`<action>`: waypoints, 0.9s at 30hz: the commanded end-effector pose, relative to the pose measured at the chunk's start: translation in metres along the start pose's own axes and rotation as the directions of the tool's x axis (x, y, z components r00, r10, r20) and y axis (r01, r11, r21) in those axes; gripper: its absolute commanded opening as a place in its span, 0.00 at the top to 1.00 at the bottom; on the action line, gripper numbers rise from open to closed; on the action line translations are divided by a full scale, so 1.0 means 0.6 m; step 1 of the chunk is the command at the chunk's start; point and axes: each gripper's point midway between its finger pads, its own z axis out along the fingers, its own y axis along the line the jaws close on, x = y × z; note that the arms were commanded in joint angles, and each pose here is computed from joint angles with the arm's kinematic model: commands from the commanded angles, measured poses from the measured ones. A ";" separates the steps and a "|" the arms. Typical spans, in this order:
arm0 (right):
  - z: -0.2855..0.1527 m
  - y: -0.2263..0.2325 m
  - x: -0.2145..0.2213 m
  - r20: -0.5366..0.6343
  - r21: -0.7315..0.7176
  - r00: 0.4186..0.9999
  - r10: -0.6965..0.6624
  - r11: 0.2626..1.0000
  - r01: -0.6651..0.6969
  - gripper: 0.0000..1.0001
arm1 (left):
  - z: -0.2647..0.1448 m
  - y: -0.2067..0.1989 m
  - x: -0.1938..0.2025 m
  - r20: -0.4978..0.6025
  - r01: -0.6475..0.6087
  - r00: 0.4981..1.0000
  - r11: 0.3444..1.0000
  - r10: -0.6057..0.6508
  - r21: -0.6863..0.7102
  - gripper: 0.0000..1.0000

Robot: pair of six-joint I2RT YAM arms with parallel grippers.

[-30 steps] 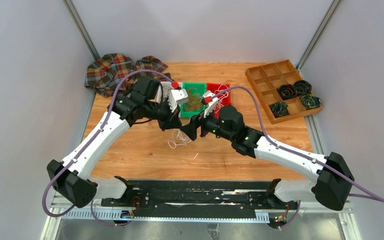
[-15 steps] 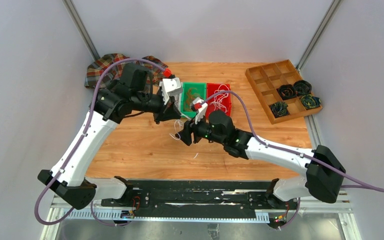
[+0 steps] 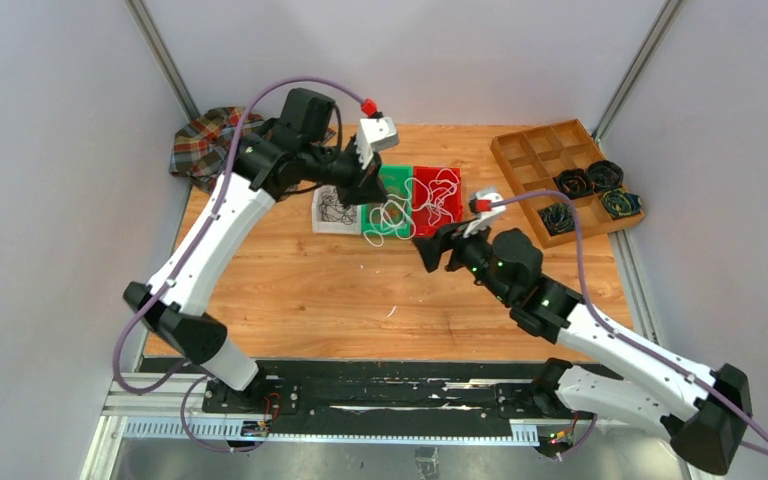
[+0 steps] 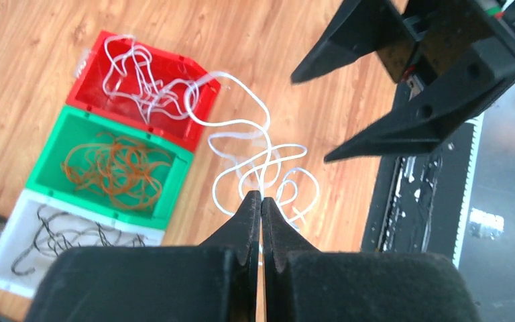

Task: Untangle the cables

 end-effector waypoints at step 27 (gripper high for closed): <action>-0.109 -0.261 0.011 0.136 0.608 0.990 0.032 0.787 -0.109 0.24 | 0.359 0.322 0.010 0.021 0.028 1.000 0.887 -0.020 -0.460 1.00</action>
